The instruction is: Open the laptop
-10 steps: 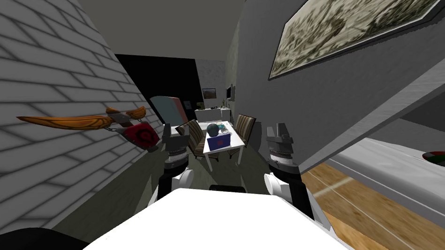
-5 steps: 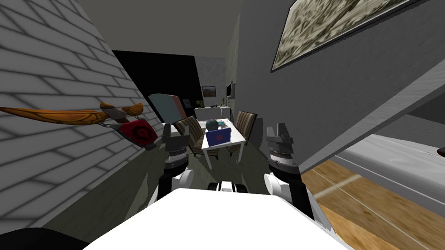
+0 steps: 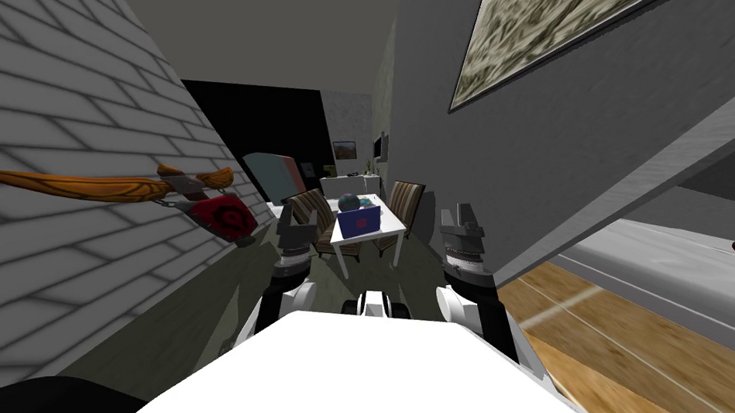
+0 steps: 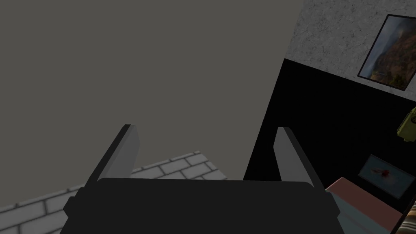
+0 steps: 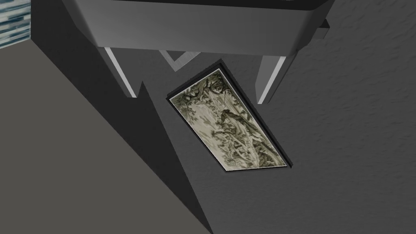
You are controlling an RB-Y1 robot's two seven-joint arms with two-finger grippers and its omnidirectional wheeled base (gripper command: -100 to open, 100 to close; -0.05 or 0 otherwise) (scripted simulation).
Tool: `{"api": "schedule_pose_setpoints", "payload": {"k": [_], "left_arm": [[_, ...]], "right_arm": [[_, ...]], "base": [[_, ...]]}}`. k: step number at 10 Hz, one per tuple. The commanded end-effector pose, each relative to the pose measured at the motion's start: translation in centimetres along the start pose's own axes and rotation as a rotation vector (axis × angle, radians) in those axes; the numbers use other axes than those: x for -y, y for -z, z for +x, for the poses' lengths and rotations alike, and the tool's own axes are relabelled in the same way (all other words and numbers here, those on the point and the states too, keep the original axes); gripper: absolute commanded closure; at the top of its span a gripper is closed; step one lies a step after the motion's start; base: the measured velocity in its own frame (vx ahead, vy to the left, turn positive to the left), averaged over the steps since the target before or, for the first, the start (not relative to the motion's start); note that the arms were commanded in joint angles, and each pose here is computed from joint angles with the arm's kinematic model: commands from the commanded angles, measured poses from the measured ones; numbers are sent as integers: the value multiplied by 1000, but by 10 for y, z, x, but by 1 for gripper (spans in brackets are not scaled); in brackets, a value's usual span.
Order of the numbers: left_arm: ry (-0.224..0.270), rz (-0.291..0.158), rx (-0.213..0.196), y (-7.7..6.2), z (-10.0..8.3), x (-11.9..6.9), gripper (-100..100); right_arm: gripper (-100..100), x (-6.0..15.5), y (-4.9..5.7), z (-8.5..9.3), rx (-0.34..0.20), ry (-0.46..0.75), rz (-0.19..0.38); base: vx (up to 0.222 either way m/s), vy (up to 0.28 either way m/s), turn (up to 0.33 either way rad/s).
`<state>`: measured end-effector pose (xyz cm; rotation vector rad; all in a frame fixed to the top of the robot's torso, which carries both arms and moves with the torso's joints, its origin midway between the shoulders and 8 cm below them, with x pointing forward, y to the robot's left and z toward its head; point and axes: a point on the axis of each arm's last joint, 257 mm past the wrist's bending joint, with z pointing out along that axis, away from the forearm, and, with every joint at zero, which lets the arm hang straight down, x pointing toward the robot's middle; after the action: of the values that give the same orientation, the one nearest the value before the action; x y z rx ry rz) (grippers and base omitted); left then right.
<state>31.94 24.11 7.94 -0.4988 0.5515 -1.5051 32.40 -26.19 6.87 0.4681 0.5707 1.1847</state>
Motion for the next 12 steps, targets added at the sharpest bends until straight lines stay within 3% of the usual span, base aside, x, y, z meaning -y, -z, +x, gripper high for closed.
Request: {"api": "schedule_pose_setpoints", "payload": {"k": [1, 5, 12], "left_arm": [[-34, -65, -39, 2, 2, -18, -100], [-85, -170, -53, 7, -4, -48, -100], [-156, -341, -23, 20, -22, -95, -100]], "right_arm": [[0, 0, 0, 0, 0, 0, 0], [0, 0, 0, 0, 0, 0, 0], [0, 0, 0, 0, 0, 0, 0]], "base": [[37, -20, -11], [32, -21, -14], [37, -22, -12]]}}
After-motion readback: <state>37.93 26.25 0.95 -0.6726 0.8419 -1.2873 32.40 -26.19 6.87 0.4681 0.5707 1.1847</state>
